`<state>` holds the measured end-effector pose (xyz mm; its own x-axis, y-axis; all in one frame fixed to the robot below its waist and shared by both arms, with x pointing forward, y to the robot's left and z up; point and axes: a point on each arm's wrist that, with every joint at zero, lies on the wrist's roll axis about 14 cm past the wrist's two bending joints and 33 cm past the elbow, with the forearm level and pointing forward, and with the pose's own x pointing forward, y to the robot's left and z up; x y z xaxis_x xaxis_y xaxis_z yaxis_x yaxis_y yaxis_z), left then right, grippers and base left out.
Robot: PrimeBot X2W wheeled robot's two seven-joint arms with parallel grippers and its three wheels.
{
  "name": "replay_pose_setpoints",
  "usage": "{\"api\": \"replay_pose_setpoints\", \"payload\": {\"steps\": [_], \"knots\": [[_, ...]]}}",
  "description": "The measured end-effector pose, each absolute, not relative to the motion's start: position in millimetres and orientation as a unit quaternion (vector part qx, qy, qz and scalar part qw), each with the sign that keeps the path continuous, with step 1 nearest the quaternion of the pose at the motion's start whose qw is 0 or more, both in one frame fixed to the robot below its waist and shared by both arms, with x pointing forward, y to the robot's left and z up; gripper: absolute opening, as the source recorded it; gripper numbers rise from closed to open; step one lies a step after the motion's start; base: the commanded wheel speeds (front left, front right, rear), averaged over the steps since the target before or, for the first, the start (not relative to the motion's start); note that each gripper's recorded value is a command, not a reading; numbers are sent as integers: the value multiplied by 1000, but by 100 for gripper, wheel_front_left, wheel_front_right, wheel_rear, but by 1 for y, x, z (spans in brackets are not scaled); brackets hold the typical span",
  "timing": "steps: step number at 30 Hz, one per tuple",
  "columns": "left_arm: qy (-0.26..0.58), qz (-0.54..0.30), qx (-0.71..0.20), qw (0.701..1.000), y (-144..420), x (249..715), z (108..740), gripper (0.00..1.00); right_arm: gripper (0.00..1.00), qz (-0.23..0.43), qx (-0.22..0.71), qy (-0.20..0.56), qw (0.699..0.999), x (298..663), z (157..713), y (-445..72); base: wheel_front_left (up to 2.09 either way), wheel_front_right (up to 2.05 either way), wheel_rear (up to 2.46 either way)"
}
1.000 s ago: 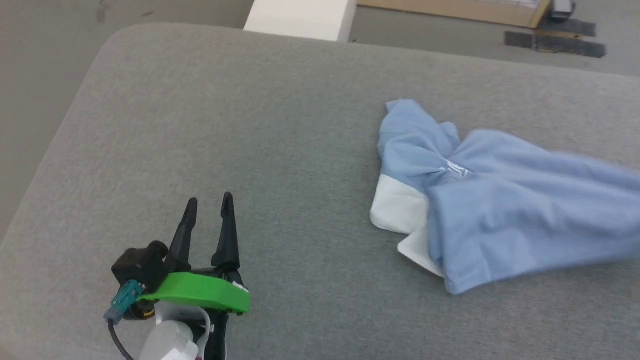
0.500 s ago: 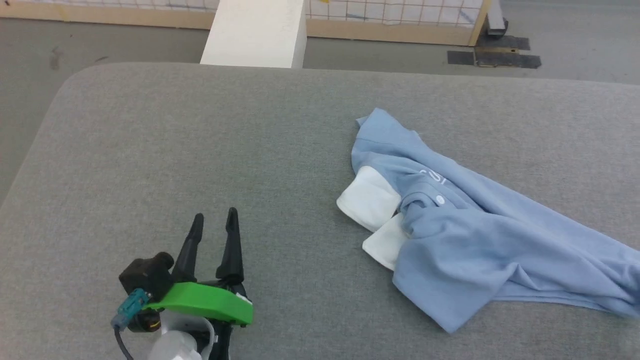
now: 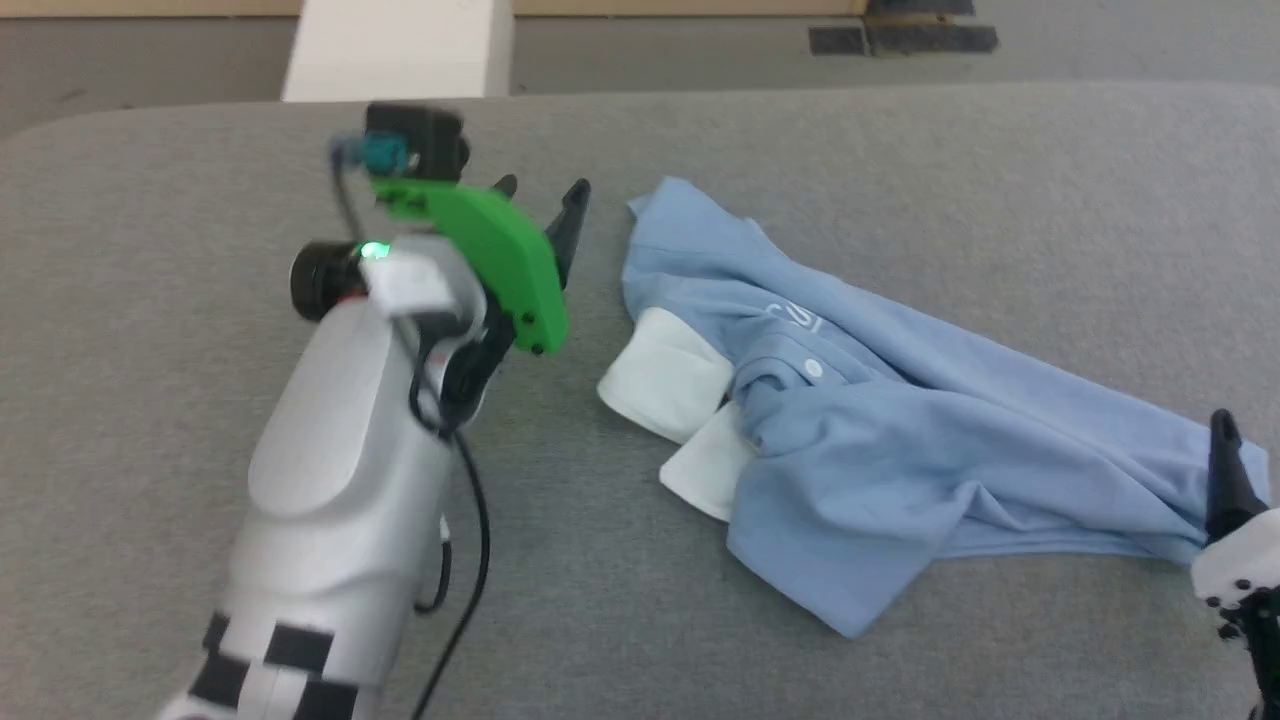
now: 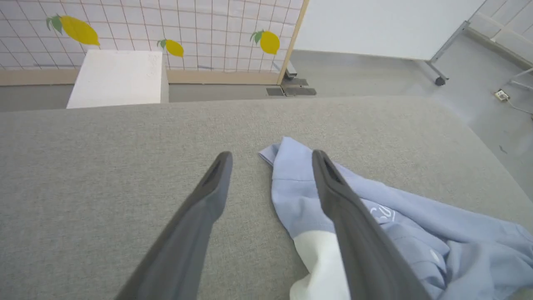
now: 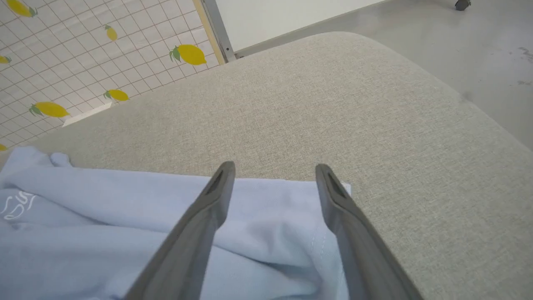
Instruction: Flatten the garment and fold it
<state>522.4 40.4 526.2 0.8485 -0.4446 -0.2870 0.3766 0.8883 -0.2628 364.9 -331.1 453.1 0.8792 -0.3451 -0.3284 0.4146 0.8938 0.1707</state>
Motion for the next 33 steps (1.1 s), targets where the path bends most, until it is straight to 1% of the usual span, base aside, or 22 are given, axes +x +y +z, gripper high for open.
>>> {"api": "replay_pose_setpoints", "payload": {"steps": [2,5,10,13,14,15,16,17,20,23,27,28,29,33], "knots": [[229,-230,-75,943,26,528,510,100,100,-201,122,155,960,362,445,-332,0,0,0],[312,-257,-41,914,3,527,480,100,100,-212,126,174,953,353,431,-336,0,0,0],[397,-316,-17,862,-33,506,438,100,100,-239,122,191,944,336,418,-349,0,0,0],[447,-334,-6,830,-43,490,413,100,100,-254,118,198,939,328,413,-356,0,0,0],[460,-337,-4,821,-45,484,405,68,100,-258,117,201,938,326,411,-358,0,0,0],[466,-340,-6,817,-46,482,401,15,100,-262,117,202,936,324,410,-360,0,0,0],[468,-342,-9,815,-47,481,399,0,100,-265,116,204,935,323,409,-362,0,0,0],[468,-344,-10,814,-47,479,398,0,100,-265,116,205,935,323,408,-362,0,0,0],[451,-343,-29,824,-47,481,401,0,100,-258,114,208,937,327,407,-358,0,0,0],[413,-335,-57,845,-42,490,416,0,100,-246,112,207,940,333,407,-352,0,0,0],[329,-304,-126,885,-22,513,458,0,100,-224,111,201,947,346,412,-340,0,0,0],[309,-289,-143,895,-12,517,468,0,100,-218,112,197,949,349,414,-337,0,0,0],[282,-257,-170,909,9,520,478,0,100,-206,112,195,952,355,417,-330,0,0,0],[258,-157,-216,928,78,507,473,0,100,-180,116,197,957,362,418,-314,0,0,0]]}}
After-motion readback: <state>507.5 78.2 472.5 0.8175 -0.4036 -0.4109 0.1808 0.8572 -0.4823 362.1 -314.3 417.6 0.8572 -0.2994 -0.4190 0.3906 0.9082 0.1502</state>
